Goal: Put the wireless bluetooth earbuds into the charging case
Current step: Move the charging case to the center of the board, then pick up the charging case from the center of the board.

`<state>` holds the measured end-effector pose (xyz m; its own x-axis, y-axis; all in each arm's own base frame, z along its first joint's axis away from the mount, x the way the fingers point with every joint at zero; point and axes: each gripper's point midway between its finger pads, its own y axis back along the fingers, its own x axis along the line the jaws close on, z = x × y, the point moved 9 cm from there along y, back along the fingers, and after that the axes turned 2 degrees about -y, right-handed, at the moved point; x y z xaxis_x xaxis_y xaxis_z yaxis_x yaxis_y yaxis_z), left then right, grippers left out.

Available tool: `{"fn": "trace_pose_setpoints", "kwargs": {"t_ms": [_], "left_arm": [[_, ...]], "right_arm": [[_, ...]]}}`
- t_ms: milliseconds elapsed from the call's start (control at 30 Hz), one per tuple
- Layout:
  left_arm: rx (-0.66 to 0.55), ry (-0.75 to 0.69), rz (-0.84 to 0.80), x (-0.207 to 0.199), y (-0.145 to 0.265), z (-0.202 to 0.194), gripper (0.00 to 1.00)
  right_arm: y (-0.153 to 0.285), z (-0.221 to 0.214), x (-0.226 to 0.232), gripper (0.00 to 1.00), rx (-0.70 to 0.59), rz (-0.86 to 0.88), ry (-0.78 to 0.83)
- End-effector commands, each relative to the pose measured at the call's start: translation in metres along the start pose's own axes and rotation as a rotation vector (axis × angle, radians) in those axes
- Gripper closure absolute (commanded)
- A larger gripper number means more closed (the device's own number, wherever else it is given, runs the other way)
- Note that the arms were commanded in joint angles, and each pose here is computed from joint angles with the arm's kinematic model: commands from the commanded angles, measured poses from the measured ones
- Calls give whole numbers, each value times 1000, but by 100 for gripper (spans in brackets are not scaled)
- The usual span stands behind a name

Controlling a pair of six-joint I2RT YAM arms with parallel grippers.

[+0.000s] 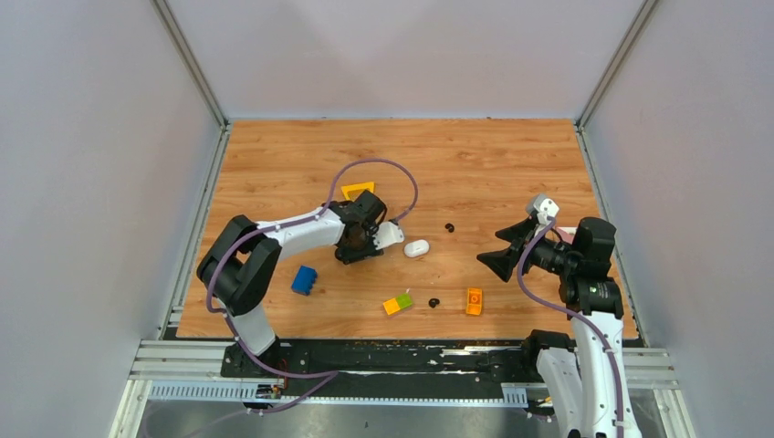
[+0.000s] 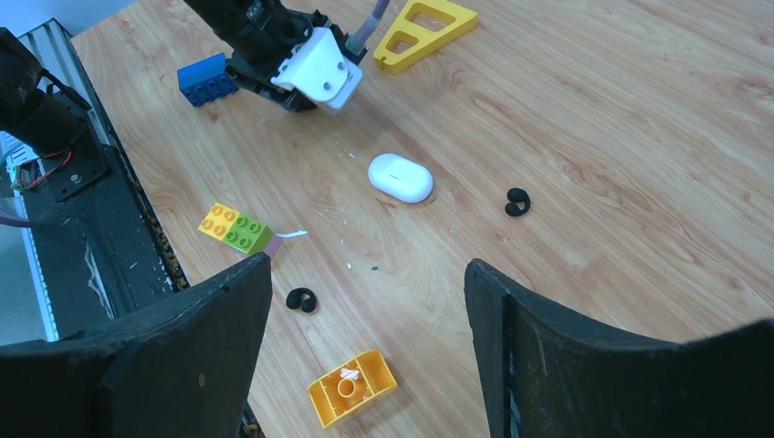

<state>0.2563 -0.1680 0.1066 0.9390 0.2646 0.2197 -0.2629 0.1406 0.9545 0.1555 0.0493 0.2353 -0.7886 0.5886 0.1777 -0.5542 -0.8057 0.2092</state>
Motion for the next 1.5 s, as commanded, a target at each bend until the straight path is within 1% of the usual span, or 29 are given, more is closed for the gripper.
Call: {"fn": "trace_pose_setpoints", "kwargs": {"t_ms": [0,67,200,300,433,500,533,600,733,833,933,1000,1133,1167,1200,1233,1267,1333,1400,1467], "left_arm": [[19,-48,-12,-15,-5,17,60],[25,-72,-27,-24,-2,27,63],[-11,-138,-53,-50,6,54,64],[-80,-112,-86,-64,10,75,62],[-170,-52,-180,-80,10,103,60],[-200,-55,-176,-83,10,115,59],[-209,-61,-171,-85,9,119,56],[-210,-56,-156,-88,7,124,53],[-174,-38,-158,-90,-3,123,48],[-173,-32,-156,-90,-3,122,37],[-207,-14,-120,-85,11,124,36],[-246,13,-55,-77,33,126,36],[-405,131,108,-61,99,121,33],[-458,184,143,-58,113,116,32],[-507,256,165,-56,123,109,28],[-561,334,160,-57,130,101,25],[-620,413,129,-57,134,96,24],[-693,529,64,-63,138,81,24],[-719,623,39,-69,136,67,24],[-714,733,44,-71,131,52,25]], "right_arm": [[0,3,-1,23,-19,11,37],[0,3,-1,23,-19,9,37],[0,3,-3,23,-16,0,32],[-1,2,-6,22,-8,-24,21],[-1,0,-9,22,0,-52,13],[-1,0,-10,22,0,-52,10],[-1,0,-10,22,1,-54,9],[-1,0,-10,22,2,-55,8],[0,1,-10,22,-1,-58,0],[0,1,-10,21,1,-57,-7],[-1,1,-10,20,9,-46,-6],[0,1,-10,20,15,-40,9],[0,3,-9,21,33,17,42],[-1,4,-9,22,33,51,53],[-2,5,-9,23,39,90,69],[-5,6,-9,25,46,120,78],[-10,6,-13,27,67,137,86],[-22,8,-15,29,126,149,146],[-43,6,-11,30,211,188,234],[-60,5,-11,31,274,221,298]]}}
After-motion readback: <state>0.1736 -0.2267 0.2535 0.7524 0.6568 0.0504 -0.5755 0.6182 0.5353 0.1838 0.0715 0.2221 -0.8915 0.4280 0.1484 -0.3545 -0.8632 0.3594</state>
